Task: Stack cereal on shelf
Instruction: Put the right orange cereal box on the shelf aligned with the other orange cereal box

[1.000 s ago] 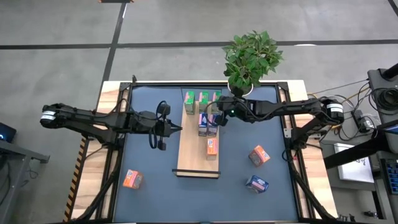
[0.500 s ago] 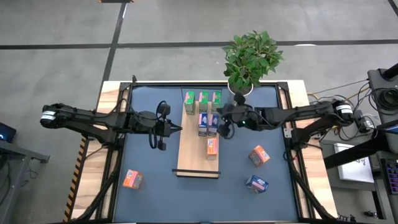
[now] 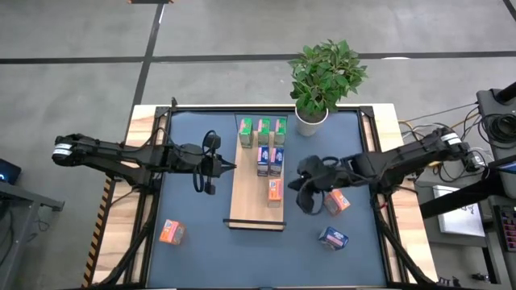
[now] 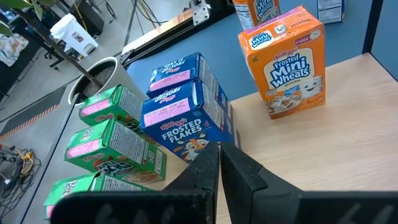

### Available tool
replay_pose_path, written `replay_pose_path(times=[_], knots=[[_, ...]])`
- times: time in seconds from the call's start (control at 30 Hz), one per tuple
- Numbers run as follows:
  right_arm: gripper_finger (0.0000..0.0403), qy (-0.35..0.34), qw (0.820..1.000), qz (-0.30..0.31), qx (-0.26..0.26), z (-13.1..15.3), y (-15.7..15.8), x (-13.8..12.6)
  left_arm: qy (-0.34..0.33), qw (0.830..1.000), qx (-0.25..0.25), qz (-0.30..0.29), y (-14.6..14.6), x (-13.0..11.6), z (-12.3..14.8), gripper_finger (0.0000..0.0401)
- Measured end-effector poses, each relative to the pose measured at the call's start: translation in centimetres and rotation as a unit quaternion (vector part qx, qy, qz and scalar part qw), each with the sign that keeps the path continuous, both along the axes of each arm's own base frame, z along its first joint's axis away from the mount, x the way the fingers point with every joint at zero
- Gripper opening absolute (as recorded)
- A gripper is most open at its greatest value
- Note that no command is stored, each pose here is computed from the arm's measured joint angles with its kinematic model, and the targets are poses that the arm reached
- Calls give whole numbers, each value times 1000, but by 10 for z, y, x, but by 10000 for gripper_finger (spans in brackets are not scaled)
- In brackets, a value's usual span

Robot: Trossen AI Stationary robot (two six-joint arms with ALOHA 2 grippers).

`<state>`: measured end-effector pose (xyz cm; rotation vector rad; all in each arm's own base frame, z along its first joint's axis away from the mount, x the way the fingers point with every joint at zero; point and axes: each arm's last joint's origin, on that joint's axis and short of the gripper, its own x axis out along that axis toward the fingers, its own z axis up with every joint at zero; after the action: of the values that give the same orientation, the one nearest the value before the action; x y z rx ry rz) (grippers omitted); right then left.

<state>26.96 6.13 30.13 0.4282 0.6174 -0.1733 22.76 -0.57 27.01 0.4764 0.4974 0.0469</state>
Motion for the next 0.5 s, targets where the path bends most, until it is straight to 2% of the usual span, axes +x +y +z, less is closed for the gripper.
replay_pose_path(times=[0.07, 0.13, 0.2, 0.27, 0.37, 0.5], knots=[[9, 63, 997, -25, 30, 1, 6, -7, 0, 1000, 0, 0, 0, 0, 0, 0], [9, 146, 986, -62, 48, 1, 11, -17, 0, 1000, 0, 0, 0, 0, 0, 0], [9, 220, 965, -120, 69, 6, 14, -28, 0, 1000, -2, 1, 0, 0, 0, 0], [9, 301, 931, -188, 81, 8, 16, -43, 0, 1000, -3, 1, 0, 0, 0, 0], [9, 350, 900, -247, 78, 10, 22, -55, 0, 1000, -3, 2, 0, 0, 0, 0], [12, 373, 887, -251, 106, 9, 30, -59, 0, 1000, -3, 2, 0, 0, 0, 0]])
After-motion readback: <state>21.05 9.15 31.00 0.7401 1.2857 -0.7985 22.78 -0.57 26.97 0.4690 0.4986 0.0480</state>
